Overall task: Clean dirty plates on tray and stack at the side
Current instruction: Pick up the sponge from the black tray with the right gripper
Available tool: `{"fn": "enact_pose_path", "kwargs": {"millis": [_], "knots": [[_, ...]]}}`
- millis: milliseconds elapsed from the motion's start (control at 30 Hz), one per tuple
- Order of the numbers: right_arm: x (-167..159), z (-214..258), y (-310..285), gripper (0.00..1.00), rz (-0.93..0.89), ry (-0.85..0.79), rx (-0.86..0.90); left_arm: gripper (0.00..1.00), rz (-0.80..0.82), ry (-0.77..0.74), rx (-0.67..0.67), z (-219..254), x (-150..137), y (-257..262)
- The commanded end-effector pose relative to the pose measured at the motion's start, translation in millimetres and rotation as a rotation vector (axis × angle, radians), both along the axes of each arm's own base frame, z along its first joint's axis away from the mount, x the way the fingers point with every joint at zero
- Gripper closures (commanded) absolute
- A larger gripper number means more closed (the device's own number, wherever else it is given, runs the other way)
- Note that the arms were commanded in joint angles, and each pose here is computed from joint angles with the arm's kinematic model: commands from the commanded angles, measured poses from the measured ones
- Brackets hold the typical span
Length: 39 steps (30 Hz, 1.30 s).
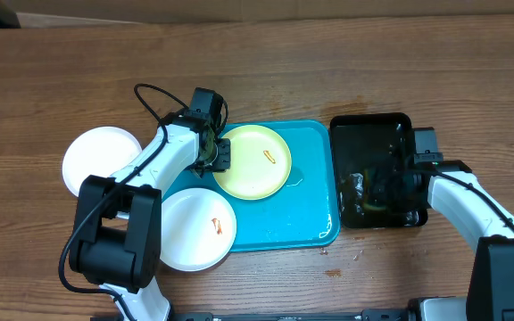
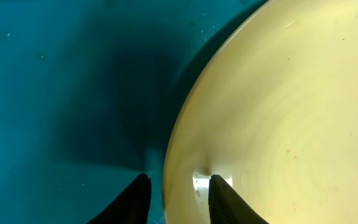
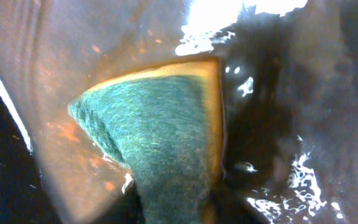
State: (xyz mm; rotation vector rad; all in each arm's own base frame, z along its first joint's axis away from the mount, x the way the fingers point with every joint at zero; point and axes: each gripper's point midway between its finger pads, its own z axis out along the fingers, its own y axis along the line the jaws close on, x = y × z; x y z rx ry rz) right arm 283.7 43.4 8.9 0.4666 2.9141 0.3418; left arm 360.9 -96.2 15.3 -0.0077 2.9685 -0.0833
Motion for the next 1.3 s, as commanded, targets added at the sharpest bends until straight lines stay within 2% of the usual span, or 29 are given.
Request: {"fn": "enact_pose_path", "kwargs": {"millis": [0,33,67,133,167,200,233,267,300,500,533,567,667,700,1067,1267], "knots": [[1,-2,-5,0.93,-0.049,0.002,-0.014,0.67,-0.01,0.012,0.014,-5,-3,0],[1,-2,-7,0.75,-0.051,-0.001,-0.024,0.67,-0.01,0.012,0.014,-5,-3,0],[2,-3,-8,0.35,-0.051,-0.003,-0.026,0.67,-0.01,0.012,0.014,-5,-3,0],[1,-3,-8,0.32,-0.051,-0.003,-0.026,0.64,-0.009,0.013,0.014,-5,-3,0],[1,-3,-8,0.36,-0.051,-0.001,-0.026,0.64,-0.009,0.013,0.013,-5,-3,0],[0,-3,-7,0.48,-0.05,0.002,-0.025,0.63,-0.01,0.013,0.01,-5,-3,-1],[-1,-3,-7,0.67,-0.048,0.006,-0.025,0.64,-0.011,0.015,0.002,-5,-4,-2],[-1,-4,-5,0.79,-0.044,0.008,-0.024,0.63,-0.013,0.018,-0.007,-5,-4,-4],[-2,-4,-3,0.82,-0.038,0.01,-0.018,0.64,-0.015,0.019,-0.014,-5,-4,-5],[-7,-6,4,0.83,-0.012,0.021,-0.017,0.64,-0.016,0.021,-0.019,-5,-5,-6],[-7,-6,5,0.94,-0.01,0.02,-0.017,0.67,-0.016,0.023,-0.018,-6,-6,-6],[-7,-6,5,0.96,-0.01,0.02,-0.016,0.72,-0.016,0.026,-0.018,-6,-7,-6],[-7,-6,5,0.96,-0.01,0.019,-0.016,0.94,-0.016,0.038,-0.014,-11,-12,-4],[-6,-5,5,0.96,-0.006,0.016,-0.017,0.96,-0.016,0.039,-0.014,-13,-13,-4],[3,55,0,0.96,0.023,0.063,-0.059,0.96,-0.018,0.034,-0.017,-15,-13,-5],[-5,53,-14,0.96,0.019,0.099,-0.144,0.96,-0.026,0.029,-0.047,-14,-11,-11]]}}
